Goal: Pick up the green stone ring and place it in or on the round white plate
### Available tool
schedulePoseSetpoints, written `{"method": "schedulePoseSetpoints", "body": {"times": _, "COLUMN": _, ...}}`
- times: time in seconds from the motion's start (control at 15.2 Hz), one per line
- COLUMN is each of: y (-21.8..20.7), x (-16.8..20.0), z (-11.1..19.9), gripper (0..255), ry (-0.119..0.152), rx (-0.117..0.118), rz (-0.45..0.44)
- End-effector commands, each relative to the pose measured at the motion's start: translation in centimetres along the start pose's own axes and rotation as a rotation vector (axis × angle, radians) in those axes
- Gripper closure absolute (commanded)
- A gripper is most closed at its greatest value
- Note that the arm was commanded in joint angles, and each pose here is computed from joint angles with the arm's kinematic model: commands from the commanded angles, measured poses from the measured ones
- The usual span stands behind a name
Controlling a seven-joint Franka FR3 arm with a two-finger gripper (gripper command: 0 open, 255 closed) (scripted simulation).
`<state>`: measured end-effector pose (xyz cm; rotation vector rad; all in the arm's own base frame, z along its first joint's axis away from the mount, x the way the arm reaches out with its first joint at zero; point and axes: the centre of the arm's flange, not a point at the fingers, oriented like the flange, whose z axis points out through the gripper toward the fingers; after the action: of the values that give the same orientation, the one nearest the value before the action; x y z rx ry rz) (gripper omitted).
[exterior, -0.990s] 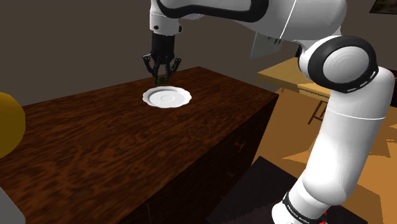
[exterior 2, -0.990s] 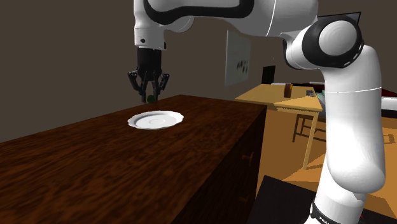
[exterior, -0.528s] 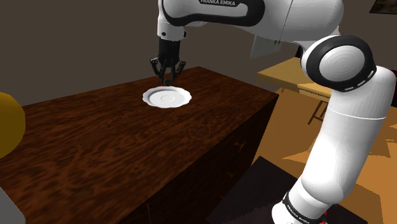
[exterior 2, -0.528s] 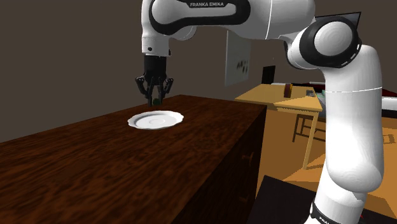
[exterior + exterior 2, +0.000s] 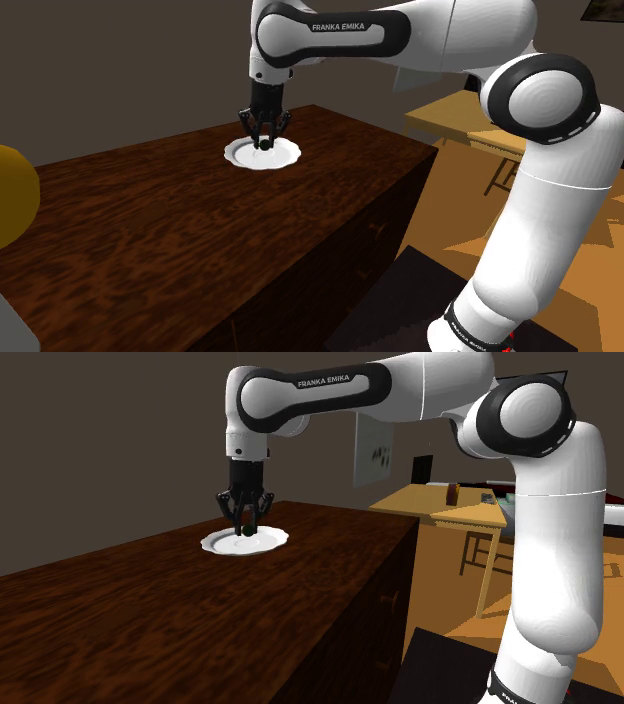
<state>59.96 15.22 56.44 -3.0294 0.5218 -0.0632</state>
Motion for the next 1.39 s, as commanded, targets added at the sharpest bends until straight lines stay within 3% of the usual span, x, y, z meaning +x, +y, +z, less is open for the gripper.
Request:
{"method": "schedulePoseSetpoints", "body": {"times": 0.0, "y": -0.1, "x": 0.0, "z": 0.9, "gripper": 255, "ry": 0.000, "rx": 0.000, "rz": 0.000}}
{"method": "schedulePoseSetpoints", "body": {"times": 0.46, "y": -0.1, "x": 0.0, "z": 0.9, "gripper": 255, "ry": 0.000, "rx": 0.000, "rz": 0.000}}
{"method": "schedulePoseSetpoints", "body": {"times": 0.53, "y": -0.1, "x": 0.0, "z": 0.9, "gripper": 0, "ry": 0.000, "rx": 0.000, "rz": 0.000}}
{"method": "schedulePoseSetpoints", "body": {"times": 0.86, "y": -0.1, "x": 0.0, "z": 0.9, "gripper": 0, "ry": 0.000, "rx": 0.000, "rz": 0.000}}
{"method": "schedulePoseSetpoints", "body": {"times": 1.12, "y": -0.1, "x": 0.0, "z": -4.1, "gripper": 0, "ry": 0.000, "rx": 0.000, "rz": 0.000}}
{"method": "schedulePoseSetpoints", "body": {"times": 1.32, "y": -0.1, "x": 0.0, "z": -4.1, "gripper": 0, "ry": 0.000, "rx": 0.000, "rz": 0.000}}
